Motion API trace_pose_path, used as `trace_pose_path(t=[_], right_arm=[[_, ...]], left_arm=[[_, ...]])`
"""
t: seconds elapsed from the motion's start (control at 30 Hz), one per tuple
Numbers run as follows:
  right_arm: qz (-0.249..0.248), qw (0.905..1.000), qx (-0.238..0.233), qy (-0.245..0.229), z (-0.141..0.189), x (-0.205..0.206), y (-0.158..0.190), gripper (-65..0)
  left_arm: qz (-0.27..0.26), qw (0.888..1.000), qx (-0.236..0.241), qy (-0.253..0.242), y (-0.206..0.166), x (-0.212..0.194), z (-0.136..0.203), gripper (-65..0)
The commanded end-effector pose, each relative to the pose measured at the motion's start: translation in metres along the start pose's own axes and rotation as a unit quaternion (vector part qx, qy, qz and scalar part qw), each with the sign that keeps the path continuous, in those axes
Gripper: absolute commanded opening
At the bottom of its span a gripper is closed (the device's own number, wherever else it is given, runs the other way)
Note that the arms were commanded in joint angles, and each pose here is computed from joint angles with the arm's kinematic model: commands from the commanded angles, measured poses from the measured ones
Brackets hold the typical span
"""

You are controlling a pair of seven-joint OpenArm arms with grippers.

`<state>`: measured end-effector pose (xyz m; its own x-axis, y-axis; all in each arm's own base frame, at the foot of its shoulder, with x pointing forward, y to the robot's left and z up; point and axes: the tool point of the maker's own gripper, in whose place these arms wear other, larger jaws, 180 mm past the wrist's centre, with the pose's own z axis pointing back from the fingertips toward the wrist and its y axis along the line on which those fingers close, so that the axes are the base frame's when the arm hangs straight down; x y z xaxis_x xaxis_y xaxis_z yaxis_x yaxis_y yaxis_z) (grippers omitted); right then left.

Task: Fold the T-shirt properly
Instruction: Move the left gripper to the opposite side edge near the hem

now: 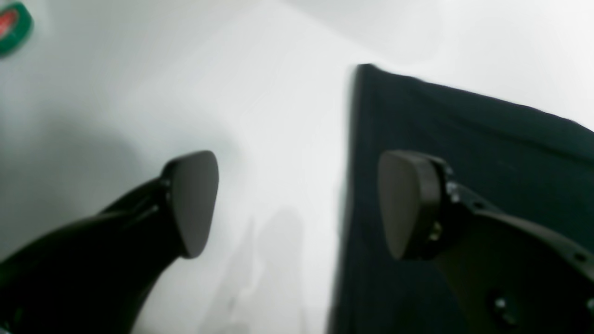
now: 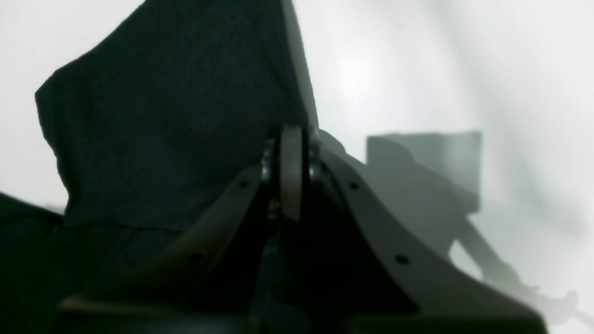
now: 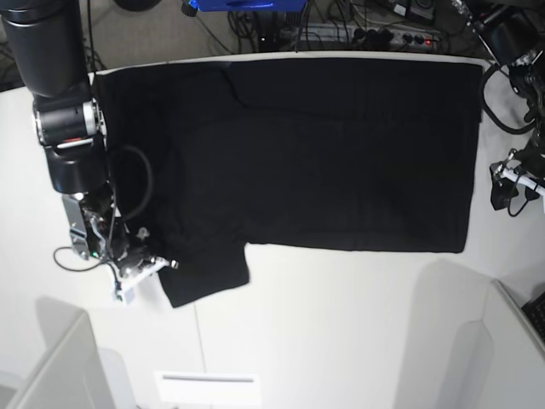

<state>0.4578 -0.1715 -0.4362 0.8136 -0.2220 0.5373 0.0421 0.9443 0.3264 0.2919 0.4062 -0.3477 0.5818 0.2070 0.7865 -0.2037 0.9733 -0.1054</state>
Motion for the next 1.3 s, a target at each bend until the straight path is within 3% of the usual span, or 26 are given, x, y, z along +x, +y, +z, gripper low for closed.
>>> trace_pose_path(t=[0.0,0.2,0.57,0.73,0.9,1.27], right_arm=[[0.005,0.9998,0.002,-0.018,0.006,0.021,0.002,-65.0],[0.005,0.9998,0.002,-0.02,0.006,0.023,0.003,-65.0],[0.005,0.9998,0.003,-0.02,0.006,0.024,0.003,-65.0],[0.005,0.9998,0.003,-0.02,0.006,0.024,0.003,-65.0],[0.005,0.9998,0.003,-0.02,0.006,0.024,0.003,-65.0],[0.005,0.9998,0.002,-0.02,0.007,0.024,0.003,-65.0]], left_arm=[[-0.014,1.0,0.002,-0.021,0.002,0.024,-0.003,-14.0],[-0.007,1.0,-0.02,0.009,-0.021,0.035,-0.051,-14.0],[0.005,0.997,-0.055,0.048,-0.057,0.055,-0.105,-14.0],[0.015,0.996,-0.073,0.058,-0.073,0.051,-0.122,-14.0],[0.026,0.996,-0.051,0.067,-0.074,0.041,-0.136,-14.0],[0.015,0.995,-0.05,0.086,-0.078,0.025,-0.138,-14.3]])
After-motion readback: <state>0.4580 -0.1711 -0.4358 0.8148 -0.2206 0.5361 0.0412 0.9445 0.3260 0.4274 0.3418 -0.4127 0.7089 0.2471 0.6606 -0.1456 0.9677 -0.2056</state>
